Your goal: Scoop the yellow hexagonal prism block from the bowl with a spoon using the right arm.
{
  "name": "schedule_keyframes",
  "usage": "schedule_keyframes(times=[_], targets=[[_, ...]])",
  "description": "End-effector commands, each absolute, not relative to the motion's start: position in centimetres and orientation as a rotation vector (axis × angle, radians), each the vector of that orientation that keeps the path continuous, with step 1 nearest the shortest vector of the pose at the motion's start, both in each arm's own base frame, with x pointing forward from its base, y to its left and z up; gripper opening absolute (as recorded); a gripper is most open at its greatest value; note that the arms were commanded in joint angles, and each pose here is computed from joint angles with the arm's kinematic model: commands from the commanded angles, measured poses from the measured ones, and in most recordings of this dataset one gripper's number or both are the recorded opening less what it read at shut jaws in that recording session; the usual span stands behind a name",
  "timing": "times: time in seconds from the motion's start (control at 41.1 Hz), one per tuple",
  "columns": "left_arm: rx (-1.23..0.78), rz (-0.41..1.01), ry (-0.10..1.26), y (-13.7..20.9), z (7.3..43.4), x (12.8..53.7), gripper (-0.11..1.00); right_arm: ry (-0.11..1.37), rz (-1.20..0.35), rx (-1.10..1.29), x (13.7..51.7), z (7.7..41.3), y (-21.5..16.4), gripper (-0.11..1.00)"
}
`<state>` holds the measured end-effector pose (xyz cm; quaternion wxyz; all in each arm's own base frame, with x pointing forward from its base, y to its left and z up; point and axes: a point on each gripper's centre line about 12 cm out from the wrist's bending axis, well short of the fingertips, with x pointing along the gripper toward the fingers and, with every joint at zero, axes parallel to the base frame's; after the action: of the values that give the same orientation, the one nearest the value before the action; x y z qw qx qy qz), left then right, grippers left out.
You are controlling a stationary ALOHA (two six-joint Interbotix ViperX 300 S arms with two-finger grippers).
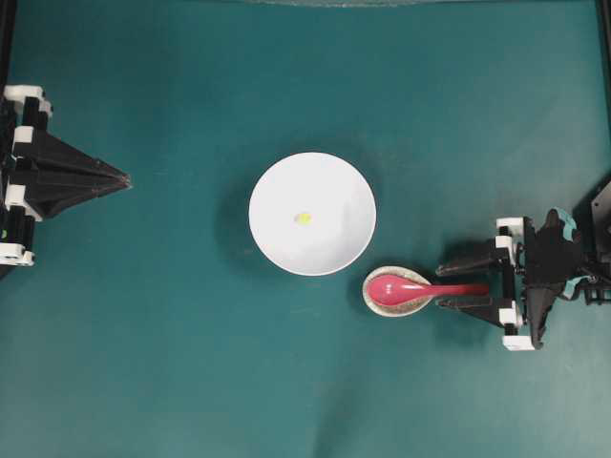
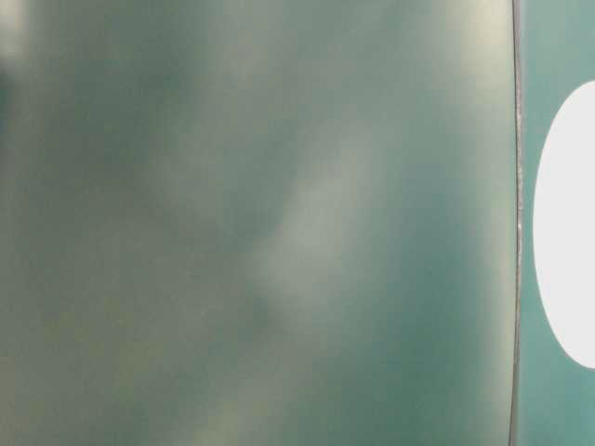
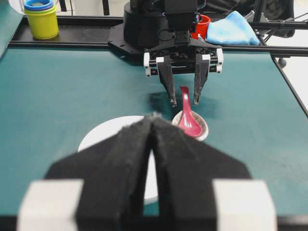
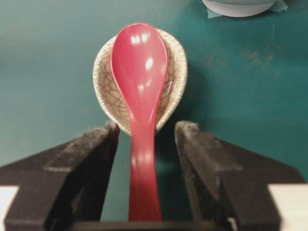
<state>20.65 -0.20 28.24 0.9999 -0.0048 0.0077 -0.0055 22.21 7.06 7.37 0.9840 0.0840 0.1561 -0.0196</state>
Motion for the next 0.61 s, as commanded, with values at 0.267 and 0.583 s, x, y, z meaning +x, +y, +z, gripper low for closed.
schedule_keyframes(times=[0.267,0.583], targets=[[-0.007,-0.012,-0.005,-0.21,28.99,20.83,0.03,0.311,-0.004,0.143,22.04,7.58,7.8,0.56],[-0.008,-0.012,-0.003,-0.21,28.96,20.85,0.03,0.322,0.001,0.107,21.84,7.44,7.72,0.56]])
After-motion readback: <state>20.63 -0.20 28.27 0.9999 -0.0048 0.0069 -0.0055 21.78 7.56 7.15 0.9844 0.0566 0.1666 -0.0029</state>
